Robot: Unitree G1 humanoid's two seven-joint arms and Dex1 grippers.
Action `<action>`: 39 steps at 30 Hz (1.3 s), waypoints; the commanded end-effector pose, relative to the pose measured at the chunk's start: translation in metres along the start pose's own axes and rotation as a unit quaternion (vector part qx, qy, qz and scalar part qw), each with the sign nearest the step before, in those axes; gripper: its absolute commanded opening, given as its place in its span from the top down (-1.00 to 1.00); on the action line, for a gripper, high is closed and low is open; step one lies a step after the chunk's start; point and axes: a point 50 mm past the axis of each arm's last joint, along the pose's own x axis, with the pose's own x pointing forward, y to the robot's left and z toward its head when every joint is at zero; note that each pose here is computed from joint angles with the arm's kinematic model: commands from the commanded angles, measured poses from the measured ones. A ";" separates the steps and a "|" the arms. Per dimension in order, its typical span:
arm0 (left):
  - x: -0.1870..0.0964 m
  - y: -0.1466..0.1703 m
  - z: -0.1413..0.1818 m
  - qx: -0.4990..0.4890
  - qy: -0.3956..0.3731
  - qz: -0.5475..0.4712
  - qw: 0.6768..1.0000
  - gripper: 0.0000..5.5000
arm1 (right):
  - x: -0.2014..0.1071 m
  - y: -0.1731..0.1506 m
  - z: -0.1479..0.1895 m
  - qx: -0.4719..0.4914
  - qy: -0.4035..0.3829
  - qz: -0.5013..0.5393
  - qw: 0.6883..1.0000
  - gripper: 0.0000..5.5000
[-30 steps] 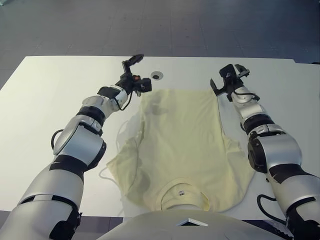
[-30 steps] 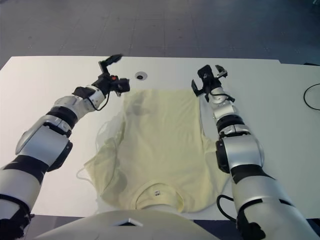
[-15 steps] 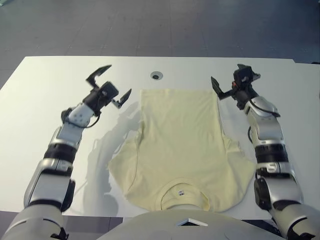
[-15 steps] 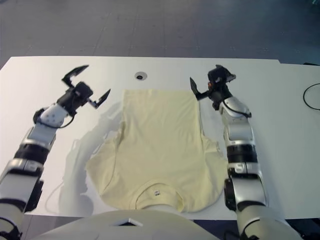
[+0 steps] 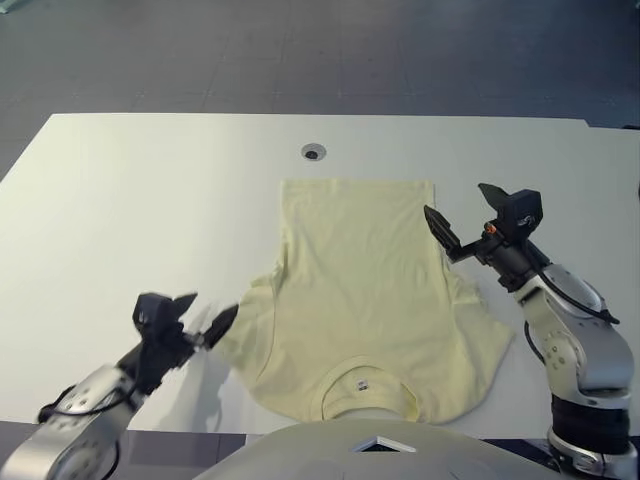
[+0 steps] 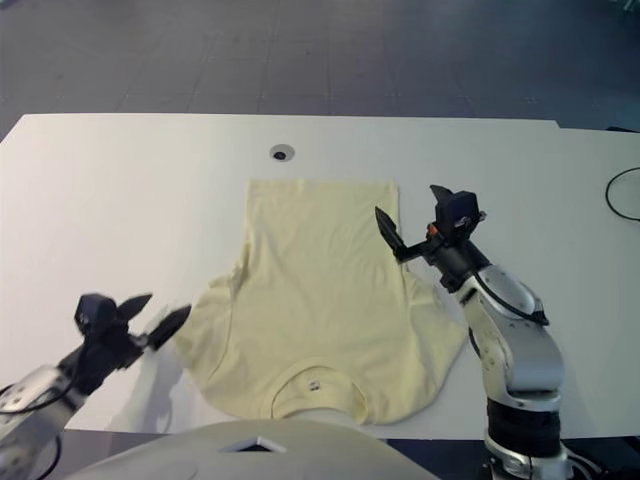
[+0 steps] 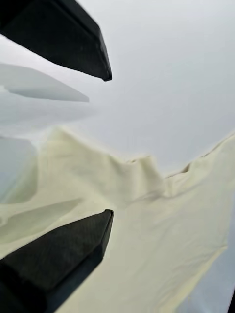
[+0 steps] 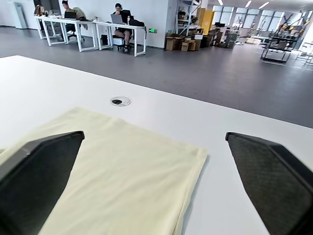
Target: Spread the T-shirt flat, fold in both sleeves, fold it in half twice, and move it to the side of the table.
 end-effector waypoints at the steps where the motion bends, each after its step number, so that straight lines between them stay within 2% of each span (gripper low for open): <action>1: -0.008 -0.008 -0.003 -0.005 0.042 -0.008 0.999 -0.88 | -0.003 0.002 0.000 -0.003 0.013 0.000 1.000 -0.96; 5: -0.010 -0.007 -0.011 0.016 0.080 -0.009 0.997 -0.62 | -0.004 0.005 0.001 -0.004 0.016 0.005 1.000 -0.96; 14: 0.002 -0.001 -0.016 0.022 0.092 -0.005 0.996 -0.07 | -0.005 0.008 0.004 -0.010 0.014 0.006 1.000 -0.96; 28: 0.011 0.004 -0.018 0.033 0.113 0.010 0.993 -0.82 | -0.005 0.015 0.007 -0.019 0.007 0.010 1.000 -0.96; 31: 0.013 0.006 -0.019 0.030 0.115 0.013 0.993 -0.73 | -0.005 0.015 0.007 -0.019 0.006 0.010 1.000 -0.96; 39: 0.016 0.000 -0.015 0.049 0.105 -0.020 0.993 -0.25 | -0.005 0.013 0.006 -0.021 0.007 0.006 1.000 -0.96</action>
